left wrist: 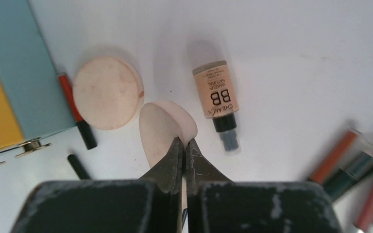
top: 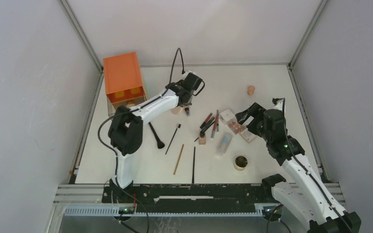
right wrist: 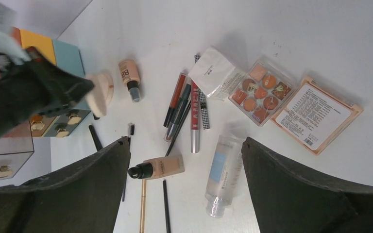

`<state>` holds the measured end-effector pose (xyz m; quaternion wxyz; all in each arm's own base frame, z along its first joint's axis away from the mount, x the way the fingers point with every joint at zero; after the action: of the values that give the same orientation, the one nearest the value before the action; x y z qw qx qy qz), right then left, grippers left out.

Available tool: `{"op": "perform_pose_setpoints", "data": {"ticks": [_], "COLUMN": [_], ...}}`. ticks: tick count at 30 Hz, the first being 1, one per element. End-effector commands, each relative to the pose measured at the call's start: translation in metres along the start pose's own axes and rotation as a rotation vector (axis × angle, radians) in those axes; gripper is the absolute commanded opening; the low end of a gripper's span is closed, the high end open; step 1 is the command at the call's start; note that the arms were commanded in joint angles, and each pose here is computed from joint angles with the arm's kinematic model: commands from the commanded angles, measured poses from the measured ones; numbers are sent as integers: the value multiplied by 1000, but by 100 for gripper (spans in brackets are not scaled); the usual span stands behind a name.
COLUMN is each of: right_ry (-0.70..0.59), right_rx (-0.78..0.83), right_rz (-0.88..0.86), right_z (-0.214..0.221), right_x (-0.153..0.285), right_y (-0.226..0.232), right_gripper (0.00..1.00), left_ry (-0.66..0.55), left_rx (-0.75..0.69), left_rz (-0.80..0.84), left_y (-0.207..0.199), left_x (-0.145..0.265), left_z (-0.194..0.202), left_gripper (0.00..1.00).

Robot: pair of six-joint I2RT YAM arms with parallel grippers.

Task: Organize the makeup
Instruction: Place the makeup tool in the drawer.

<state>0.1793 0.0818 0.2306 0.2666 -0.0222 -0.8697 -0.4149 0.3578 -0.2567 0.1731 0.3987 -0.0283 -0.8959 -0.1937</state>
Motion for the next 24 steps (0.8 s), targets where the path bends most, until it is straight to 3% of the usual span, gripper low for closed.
{"op": "perform_pose_setpoints", "data": {"ticks": [1, 6, 11, 15, 24], "right_ry": [-1, 0, -2, 11, 66], "right_rx": [-4, 5, 9, 9, -31], "right_rz": [-27, -18, -19, -14, -51], "right_z": [-1, -1, -1, 0, 6], "right_x": [-1, -3, -4, -9, -17], "right_y": [5, 4, 4, 3, 8], "right_gripper": [92, 92, 91, 92, 91], "left_ry": [-180, -336, -368, -259, -181], "left_rx": [59, 21, -53, -88, 133], "left_rz": [94, 131, -81, -196, -317], "left_y": [41, 90, 150, 183, 218], "left_x": [84, 161, 207, 206, 160], "left_z": [-34, -30, 0, 29, 42], "left_gripper": [0, 0, 0, 0, 0]}}
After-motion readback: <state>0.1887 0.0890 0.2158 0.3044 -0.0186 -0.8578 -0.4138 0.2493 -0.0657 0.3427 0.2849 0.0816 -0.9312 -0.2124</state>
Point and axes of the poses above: each gripper's point midway between its finger pads, its own x axis back along the fingers, its own y axis along the line the jaws close on, z = x × y, the point moved 10 cm from there along x, back along the fingers, and after that the axes turned 11 degrees about -x, right-handed, at the moved point
